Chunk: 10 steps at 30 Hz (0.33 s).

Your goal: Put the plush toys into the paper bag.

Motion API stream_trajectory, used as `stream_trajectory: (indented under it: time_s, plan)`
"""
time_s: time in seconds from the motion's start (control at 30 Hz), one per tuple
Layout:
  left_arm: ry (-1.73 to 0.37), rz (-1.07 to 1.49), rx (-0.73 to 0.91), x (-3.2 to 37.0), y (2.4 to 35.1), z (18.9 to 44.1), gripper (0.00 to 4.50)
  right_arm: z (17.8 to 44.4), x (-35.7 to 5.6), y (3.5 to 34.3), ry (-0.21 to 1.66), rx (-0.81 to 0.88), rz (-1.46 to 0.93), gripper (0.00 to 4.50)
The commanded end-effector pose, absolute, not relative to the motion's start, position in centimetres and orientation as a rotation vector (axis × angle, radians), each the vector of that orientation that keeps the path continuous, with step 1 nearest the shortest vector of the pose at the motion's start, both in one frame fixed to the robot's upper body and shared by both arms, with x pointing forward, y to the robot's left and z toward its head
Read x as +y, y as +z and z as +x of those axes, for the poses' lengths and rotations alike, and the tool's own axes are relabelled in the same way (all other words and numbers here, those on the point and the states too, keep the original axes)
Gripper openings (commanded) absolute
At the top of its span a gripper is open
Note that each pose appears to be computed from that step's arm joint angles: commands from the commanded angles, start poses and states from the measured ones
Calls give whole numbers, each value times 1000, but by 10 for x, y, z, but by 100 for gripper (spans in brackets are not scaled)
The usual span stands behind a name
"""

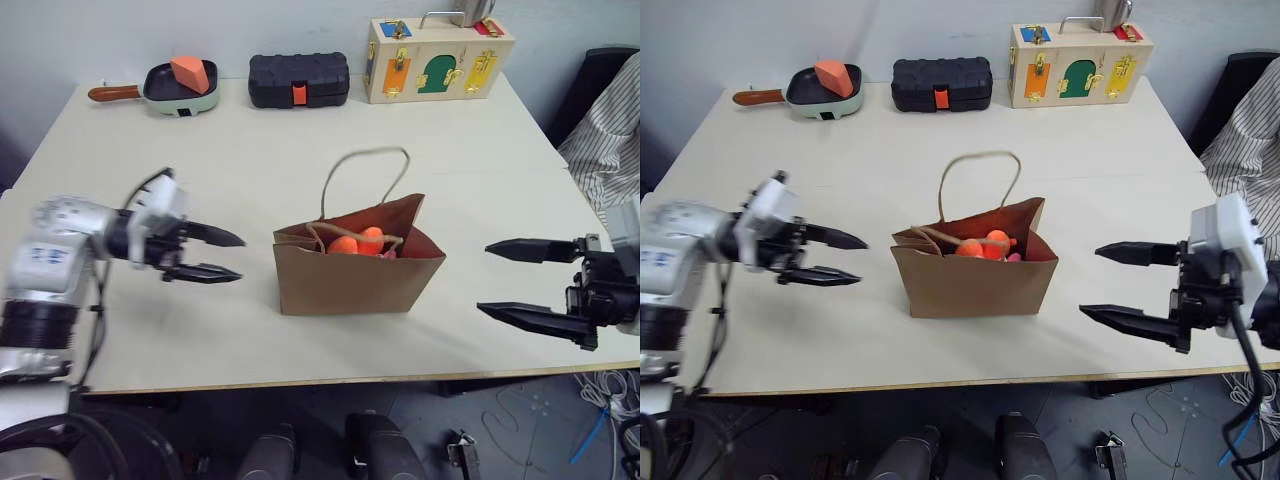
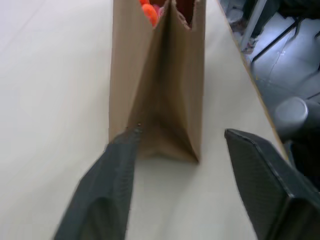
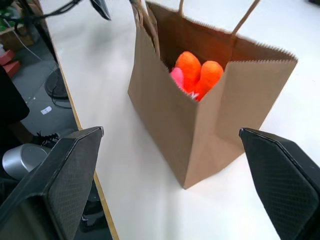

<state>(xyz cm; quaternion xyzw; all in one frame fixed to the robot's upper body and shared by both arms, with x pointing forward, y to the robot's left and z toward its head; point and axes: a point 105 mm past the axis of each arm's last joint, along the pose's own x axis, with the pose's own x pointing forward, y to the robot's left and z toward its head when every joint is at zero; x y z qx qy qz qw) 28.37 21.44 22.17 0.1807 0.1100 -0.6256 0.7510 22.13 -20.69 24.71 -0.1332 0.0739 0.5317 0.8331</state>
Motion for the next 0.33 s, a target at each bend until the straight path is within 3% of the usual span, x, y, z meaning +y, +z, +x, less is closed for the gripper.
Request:
stream_trajectory:
  time_s: [0.03, 0.17, 0.33]
  plan:
    - [-1279, 336, 250, 239, 251, 253, 442, 228, -217, 267, 1152, 116, -312, 450]
    - [-1196, 258, 239, 256, 271, 230, 449, 239, -230, 284, 1162, 83, -310, 450]
    - [-1129, 301, 165, 257, 276, 229, 449, 250, -243, 292, 1169, 81, -315, 450]
